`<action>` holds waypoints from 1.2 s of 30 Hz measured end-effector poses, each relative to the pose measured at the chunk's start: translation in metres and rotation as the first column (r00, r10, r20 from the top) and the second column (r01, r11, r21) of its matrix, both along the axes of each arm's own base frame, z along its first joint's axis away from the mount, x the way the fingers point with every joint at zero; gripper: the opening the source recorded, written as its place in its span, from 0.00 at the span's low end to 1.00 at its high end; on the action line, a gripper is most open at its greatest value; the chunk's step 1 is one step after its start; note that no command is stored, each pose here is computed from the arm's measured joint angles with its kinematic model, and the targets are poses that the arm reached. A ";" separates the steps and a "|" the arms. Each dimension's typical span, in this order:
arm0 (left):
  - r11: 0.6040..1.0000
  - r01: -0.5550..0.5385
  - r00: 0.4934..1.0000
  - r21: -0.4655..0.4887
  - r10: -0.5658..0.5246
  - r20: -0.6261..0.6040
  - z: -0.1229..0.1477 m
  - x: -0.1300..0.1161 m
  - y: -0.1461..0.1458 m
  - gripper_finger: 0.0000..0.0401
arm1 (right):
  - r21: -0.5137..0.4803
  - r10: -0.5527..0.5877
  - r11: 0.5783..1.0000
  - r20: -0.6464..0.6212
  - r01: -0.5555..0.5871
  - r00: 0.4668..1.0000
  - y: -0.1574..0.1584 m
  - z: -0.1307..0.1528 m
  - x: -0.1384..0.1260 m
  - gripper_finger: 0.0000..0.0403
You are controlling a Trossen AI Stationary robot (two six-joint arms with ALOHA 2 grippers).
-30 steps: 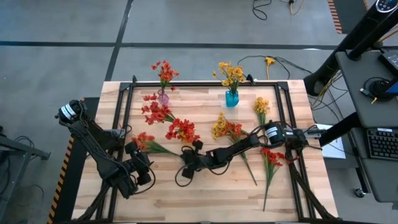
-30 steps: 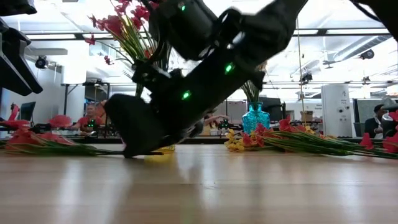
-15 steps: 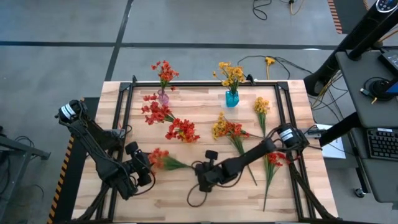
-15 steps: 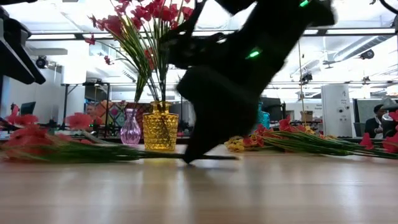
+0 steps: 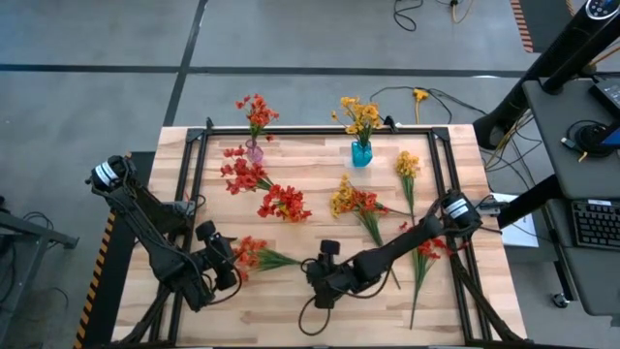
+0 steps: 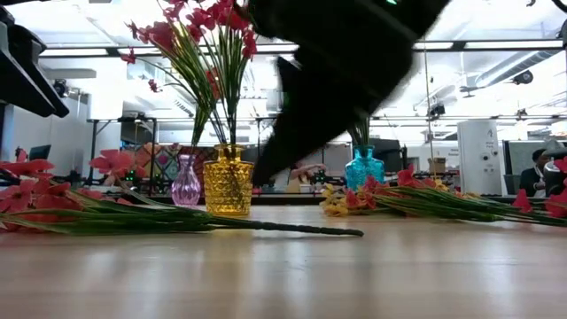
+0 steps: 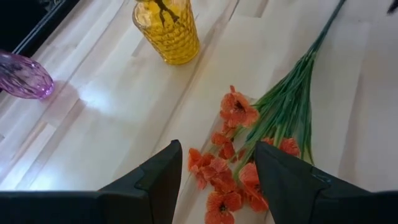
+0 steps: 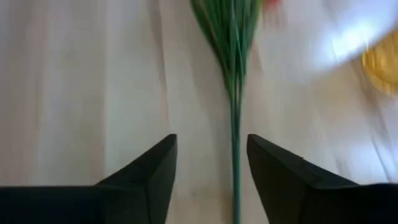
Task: Sort flowers into vase by color
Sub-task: Put the left orange flower into the pink vase
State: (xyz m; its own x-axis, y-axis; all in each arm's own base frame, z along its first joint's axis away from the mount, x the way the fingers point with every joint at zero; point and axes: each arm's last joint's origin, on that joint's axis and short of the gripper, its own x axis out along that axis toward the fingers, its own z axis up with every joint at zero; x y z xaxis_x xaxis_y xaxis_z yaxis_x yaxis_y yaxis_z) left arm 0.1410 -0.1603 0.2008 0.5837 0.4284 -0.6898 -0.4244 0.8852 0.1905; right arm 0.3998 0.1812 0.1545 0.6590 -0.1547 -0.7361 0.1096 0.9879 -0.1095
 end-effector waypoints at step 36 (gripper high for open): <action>0.998 0.009 0.974 0.054 -0.021 0.225 0.028 0.010 -0.011 0.46 | 0.046 -0.004 0.999 -0.024 0.005 1.000 -0.018 -0.039 0.021 0.06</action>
